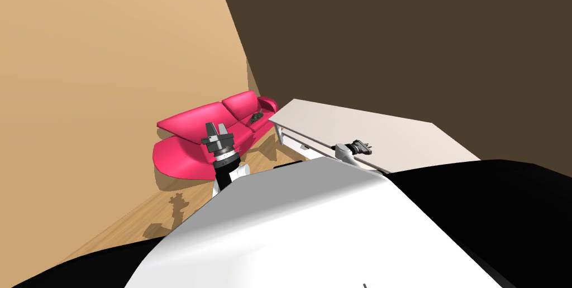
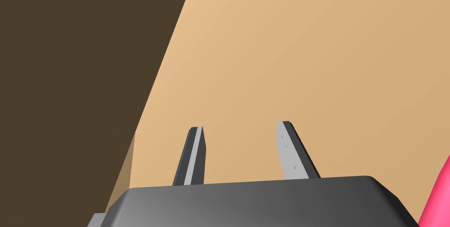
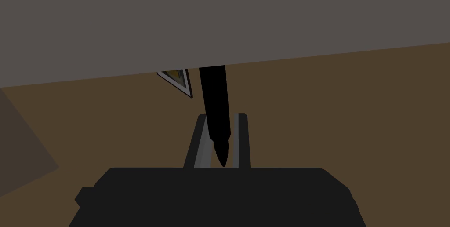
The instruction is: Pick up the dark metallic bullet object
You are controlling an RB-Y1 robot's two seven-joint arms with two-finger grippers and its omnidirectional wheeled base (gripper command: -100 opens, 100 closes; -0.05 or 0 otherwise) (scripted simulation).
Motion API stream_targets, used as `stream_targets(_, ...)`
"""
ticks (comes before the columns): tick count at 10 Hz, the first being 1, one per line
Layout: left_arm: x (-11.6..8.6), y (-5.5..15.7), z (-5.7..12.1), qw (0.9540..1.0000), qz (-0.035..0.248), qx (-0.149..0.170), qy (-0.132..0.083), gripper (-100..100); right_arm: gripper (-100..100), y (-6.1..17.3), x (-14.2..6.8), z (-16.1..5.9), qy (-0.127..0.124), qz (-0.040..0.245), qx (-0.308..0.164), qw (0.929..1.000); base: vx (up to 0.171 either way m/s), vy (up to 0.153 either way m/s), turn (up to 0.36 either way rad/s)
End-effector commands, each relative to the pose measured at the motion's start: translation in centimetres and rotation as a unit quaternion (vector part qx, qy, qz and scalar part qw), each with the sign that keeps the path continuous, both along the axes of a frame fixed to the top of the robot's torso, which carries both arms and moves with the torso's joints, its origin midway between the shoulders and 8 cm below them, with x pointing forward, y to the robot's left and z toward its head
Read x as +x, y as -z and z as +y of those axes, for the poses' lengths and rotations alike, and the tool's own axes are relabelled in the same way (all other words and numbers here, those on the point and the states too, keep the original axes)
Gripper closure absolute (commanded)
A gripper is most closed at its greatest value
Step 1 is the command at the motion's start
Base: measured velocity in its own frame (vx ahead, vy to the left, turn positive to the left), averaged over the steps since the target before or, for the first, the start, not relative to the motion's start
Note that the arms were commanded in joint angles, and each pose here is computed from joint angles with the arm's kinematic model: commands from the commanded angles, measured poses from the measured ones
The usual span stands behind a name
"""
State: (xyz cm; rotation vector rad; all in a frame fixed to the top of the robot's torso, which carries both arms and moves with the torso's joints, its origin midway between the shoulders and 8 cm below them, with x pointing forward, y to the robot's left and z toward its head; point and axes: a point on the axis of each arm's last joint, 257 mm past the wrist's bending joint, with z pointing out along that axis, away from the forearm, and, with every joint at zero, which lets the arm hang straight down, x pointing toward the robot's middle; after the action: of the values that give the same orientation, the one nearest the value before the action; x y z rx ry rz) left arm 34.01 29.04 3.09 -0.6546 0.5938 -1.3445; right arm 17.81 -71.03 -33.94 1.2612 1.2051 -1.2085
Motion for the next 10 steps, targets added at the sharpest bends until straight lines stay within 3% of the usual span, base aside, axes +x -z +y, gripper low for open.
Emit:
stream_targets(1,0.0,0.0,0.0,1.0000,0.000,0.000,0.000,0,100,0.2,-0.7,-0.4,0.003,-0.002,0.003,1.0000,0.029,0.069,0.023)
stream_targets(3,0.0,0.0,0.0,1.0000,0.000,0.000,0.000,0,100,0.1,-3.5,-2.6,0.008,0.004,-0.001,1.0000,0.061,0.092,0.072)
stream_targets(5,0.0,0.0,0.0,1.0000,0.000,0.000,0.000,0,100,0.1,-3.8,-2.8,0.014,-0.001,0.003,0.9999,0.033,0.064,0.015)
stream_targets(6,0.0,0.0,0.0,1.0000,0.000,0.000,0.000,0,100,-0.1,-5.4,-4.0,0.021,0.000,0.001,0.9998,0.022,0.043,0.070)
stream_targets(7,0.0,0.0,0.0,1.0000,0.000,0.000,0.000,0,100,-0.1,-5.4,-4.0,0.021,0.000,0.001,0.9998,0.024,0.044,0.023)
stream_targets(9,0.0,0.0,0.0,1.0000,0.000,0.000,0.000,0,100,-0.8,-8.7,-6.3,0.032,0.007,-0.007,0.9994,0.058,0.079,0.077)
stream_targets(10,0.0,0.0,0.0,1.0000,0.000,0.000,0.000,0,100,-0.9,-8.9,-6.5,0.037,0.001,-0.005,0.9993,0.055,0.088,0.023)
